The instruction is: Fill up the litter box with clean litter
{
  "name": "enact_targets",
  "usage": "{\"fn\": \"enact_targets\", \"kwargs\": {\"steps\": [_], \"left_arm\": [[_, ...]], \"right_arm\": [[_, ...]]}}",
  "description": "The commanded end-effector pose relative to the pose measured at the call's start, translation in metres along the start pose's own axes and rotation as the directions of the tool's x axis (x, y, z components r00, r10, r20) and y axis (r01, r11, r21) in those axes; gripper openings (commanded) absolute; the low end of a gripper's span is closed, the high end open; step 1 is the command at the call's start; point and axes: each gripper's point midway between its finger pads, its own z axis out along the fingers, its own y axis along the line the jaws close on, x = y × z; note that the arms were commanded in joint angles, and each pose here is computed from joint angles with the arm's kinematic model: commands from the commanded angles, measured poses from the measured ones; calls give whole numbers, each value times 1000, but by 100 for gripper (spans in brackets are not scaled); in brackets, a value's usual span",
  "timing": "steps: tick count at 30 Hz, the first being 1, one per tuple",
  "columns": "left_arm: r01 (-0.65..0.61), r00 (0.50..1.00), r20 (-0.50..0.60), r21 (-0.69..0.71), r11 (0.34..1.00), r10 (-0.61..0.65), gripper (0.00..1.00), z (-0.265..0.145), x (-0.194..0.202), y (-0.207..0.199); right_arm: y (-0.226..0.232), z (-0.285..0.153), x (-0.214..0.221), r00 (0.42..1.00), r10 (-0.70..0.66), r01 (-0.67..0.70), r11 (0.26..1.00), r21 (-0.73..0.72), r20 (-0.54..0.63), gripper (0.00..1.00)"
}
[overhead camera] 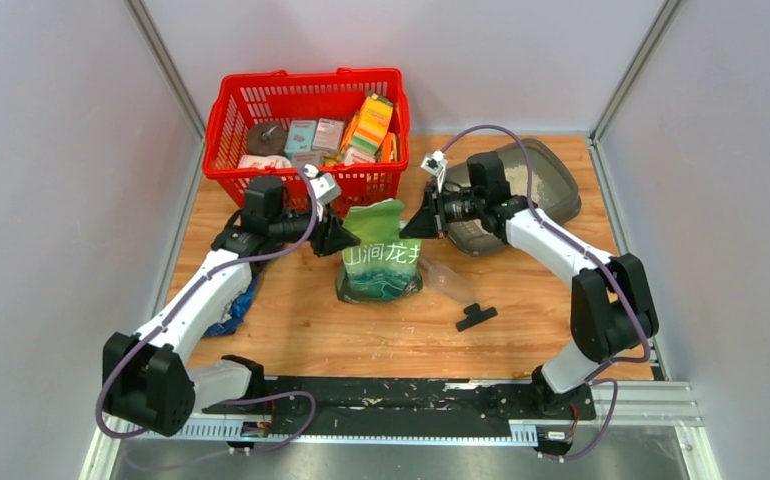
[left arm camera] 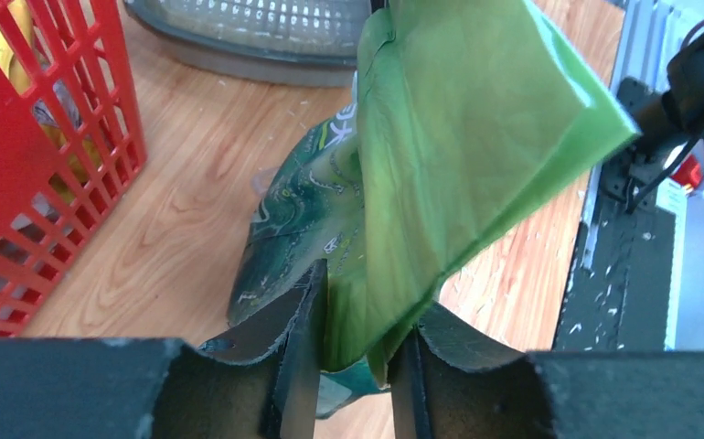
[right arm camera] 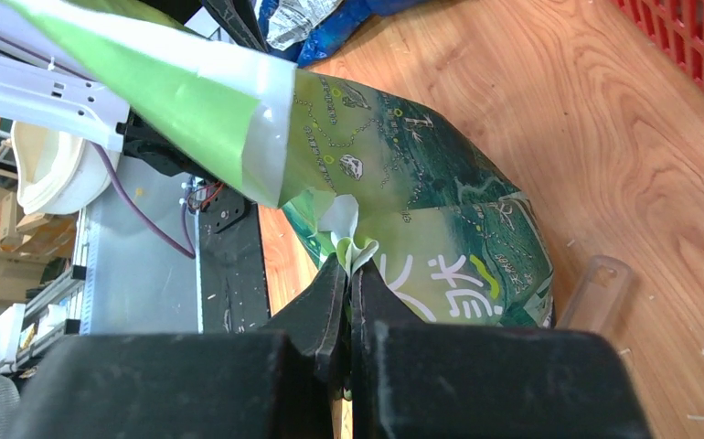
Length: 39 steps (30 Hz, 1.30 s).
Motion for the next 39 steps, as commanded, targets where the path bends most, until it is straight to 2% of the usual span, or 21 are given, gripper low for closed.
{"fn": "enact_targets", "kwargs": {"steps": [1,4,9,11,15,16,17,21,27,30,35,38,39], "left_arm": [[37,989,145,22,999,-40,35,5,-48,-2],[129,981,140,28,991,-131,36,8,-48,-3],[105,989,97,60,993,-111,42,19,-43,-11],[131,987,82,78,988,-138,42,26,-41,-12],[162,983,75,76,984,-168,34,31,-41,-6],[172,982,66,72,982,-177,32,33,-38,-4],[185,980,66,70,980,-190,29,34,-40,-3],[233,968,75,73,970,-238,18,37,-39,1],[266,960,81,40,963,-268,14,34,-37,9],[280,956,88,27,960,-281,12,31,-38,14],[285,953,104,23,958,-286,11,30,-40,22],[295,950,100,33,955,-297,10,29,-39,24],[299,949,95,36,953,-301,10,30,-37,24]], "right_arm": [[12,-19,-21,1000,-10,11,1000,-13,26,0],[11,-26,-23,999,4,-3,999,-33,32,2],[20,-29,-26,999,-8,11,995,-95,34,6],[21,-27,-25,998,48,-43,994,-102,44,10],[22,-26,-37,992,14,1,993,-118,125,19],[21,-24,-37,991,11,5,993,-118,130,28],[18,-24,-36,991,16,-1,994,-110,135,31],[12,-20,-29,991,-12,29,992,-121,136,36],[10,-13,-20,993,-42,56,990,-132,112,40],[14,-10,-14,993,-45,60,988,-142,105,45],[12,-6,-6,994,-46,59,990,-131,104,47],[8,-5,-9,992,-31,45,993,-112,119,39],[7,-6,-10,992,-26,40,993,-110,126,34]]}}
